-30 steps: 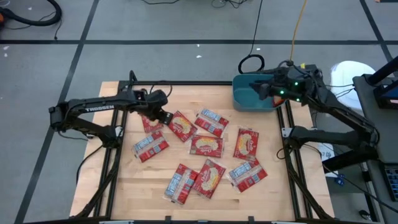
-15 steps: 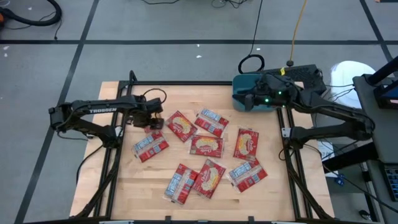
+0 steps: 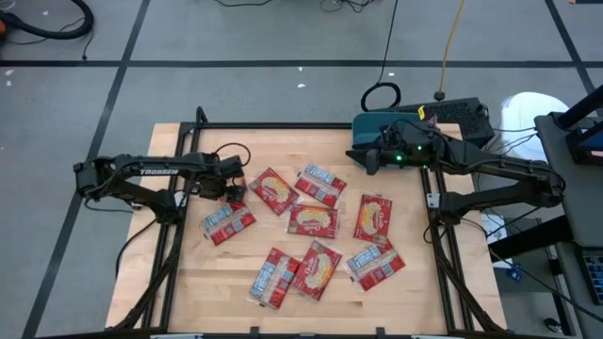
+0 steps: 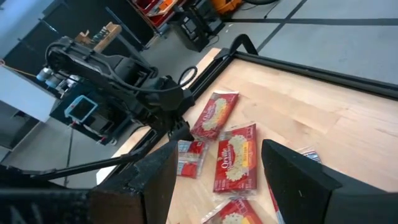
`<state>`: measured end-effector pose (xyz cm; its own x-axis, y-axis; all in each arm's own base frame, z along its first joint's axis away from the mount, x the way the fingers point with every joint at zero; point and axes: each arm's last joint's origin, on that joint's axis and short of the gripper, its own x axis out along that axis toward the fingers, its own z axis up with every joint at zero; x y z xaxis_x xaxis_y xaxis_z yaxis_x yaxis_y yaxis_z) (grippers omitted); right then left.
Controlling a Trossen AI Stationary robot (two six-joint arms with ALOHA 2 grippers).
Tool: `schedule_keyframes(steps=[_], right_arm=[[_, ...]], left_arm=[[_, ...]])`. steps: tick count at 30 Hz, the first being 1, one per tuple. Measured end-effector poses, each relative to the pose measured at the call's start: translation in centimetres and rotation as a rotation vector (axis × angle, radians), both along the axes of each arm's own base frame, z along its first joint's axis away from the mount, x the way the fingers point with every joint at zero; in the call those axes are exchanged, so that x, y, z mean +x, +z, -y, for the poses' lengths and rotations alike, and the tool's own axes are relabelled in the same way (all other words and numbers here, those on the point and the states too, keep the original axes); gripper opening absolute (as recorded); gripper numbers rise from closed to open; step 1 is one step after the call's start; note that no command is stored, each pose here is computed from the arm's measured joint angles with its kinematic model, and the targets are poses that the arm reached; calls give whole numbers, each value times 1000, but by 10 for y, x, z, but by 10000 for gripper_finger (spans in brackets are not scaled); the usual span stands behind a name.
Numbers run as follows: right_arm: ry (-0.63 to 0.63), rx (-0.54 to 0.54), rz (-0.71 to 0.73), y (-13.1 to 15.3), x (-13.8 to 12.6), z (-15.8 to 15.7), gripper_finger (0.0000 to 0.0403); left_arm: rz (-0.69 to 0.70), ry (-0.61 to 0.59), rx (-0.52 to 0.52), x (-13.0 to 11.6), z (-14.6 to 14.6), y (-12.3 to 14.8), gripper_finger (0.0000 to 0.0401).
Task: Sort popcorn bags into baskets
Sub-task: Put the popcorn bag into the blue bin
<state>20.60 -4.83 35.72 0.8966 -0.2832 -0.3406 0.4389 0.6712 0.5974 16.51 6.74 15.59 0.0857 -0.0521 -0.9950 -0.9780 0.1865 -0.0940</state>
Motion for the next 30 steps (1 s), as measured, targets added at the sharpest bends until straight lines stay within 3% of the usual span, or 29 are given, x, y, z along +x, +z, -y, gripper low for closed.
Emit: schedule_keyframes(steps=[8, 18, 30], right_arm=[[2, -19, -4, 0, 0, 0, 226], [-33, -59, -18, 0, -1, 2, 226], [-71, -48, -13, 0, -1, 3, 226]], left_arm=[[35, 75, 11, -14, -5, -25, 199], [31, -78, 65, -13, -11, -21, 13], [129, -99, 175, 13, -26, 15, 3]])
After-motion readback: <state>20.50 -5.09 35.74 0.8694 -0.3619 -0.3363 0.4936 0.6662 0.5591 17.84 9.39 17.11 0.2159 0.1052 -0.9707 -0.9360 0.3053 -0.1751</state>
